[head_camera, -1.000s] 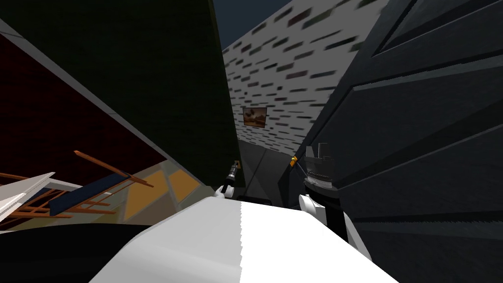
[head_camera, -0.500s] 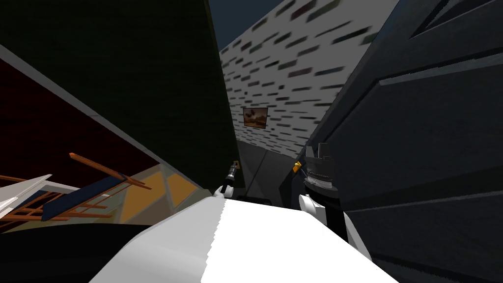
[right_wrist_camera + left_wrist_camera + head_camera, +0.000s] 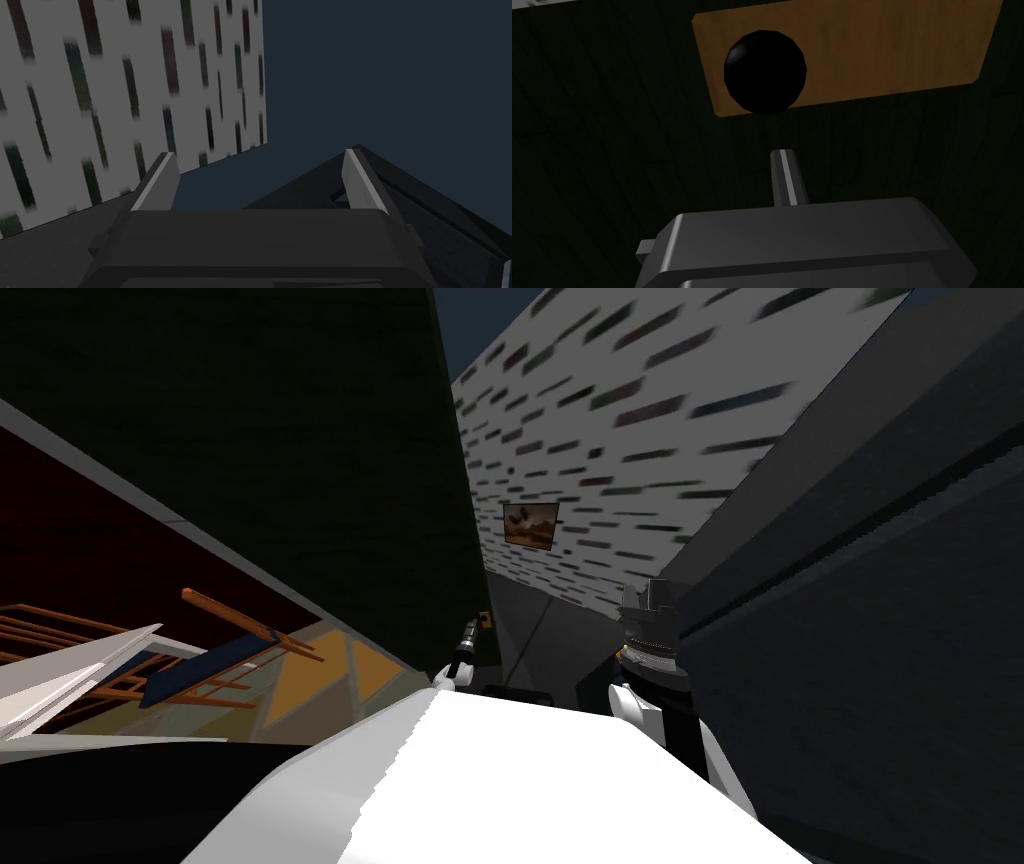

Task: Push the door open

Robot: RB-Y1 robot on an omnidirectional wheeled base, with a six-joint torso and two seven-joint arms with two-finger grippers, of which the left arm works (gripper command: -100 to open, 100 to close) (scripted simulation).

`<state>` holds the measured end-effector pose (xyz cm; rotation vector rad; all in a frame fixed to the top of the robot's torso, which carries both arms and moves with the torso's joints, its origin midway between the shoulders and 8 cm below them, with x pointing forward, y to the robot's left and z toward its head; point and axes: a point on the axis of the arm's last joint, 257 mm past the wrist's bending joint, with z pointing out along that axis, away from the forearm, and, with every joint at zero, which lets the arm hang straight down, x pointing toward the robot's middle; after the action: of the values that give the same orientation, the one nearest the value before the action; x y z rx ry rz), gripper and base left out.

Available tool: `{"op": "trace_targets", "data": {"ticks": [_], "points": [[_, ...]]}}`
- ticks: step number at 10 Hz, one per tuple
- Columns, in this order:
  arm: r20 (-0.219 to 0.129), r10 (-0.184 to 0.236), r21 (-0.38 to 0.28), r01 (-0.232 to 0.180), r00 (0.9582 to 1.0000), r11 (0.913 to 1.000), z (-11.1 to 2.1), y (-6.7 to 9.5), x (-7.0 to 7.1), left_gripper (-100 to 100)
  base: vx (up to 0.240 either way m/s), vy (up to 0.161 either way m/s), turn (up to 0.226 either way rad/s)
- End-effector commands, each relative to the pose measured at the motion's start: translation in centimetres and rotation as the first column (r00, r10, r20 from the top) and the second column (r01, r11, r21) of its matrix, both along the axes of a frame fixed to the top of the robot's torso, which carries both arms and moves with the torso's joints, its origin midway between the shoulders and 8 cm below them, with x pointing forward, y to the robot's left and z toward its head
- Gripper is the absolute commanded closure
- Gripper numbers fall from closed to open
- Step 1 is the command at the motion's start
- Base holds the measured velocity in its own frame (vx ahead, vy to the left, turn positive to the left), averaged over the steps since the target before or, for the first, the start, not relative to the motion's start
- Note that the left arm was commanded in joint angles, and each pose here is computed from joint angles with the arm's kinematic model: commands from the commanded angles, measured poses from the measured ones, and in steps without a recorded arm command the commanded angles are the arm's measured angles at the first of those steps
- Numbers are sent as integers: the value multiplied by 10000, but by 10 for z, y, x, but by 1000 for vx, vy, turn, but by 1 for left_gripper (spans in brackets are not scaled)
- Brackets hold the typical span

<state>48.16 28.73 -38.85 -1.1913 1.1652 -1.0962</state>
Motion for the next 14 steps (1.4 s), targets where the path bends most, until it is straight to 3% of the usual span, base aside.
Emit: {"op": "trace_targets", "data": {"ticks": [1, 4, 5, 9, 11, 14], "points": [[-32, -80, 48, 80, 10000, 10000, 0, -5, 2, -100, -157, 18, 143], [-59, -295, -117, 294, 9995, 9995, -1, -32, 9, -100, -189, 35, 165], [-59, -295, -117, 294, 9995, 9995, -1, -32, 9, -100, -127, 0, 28], [-84, -571, -641, 565, 9983, 9963, -3, -78, 12, -100, -105, -86, 103], [-79, -457, -322, 455, 9989, 9984, -2, -57, 13, -100, 21, -27, -3], [-66, -347, -74, 347, 9994, 9994, 0, -40, 13, -100, 202, 56, -28]]}}
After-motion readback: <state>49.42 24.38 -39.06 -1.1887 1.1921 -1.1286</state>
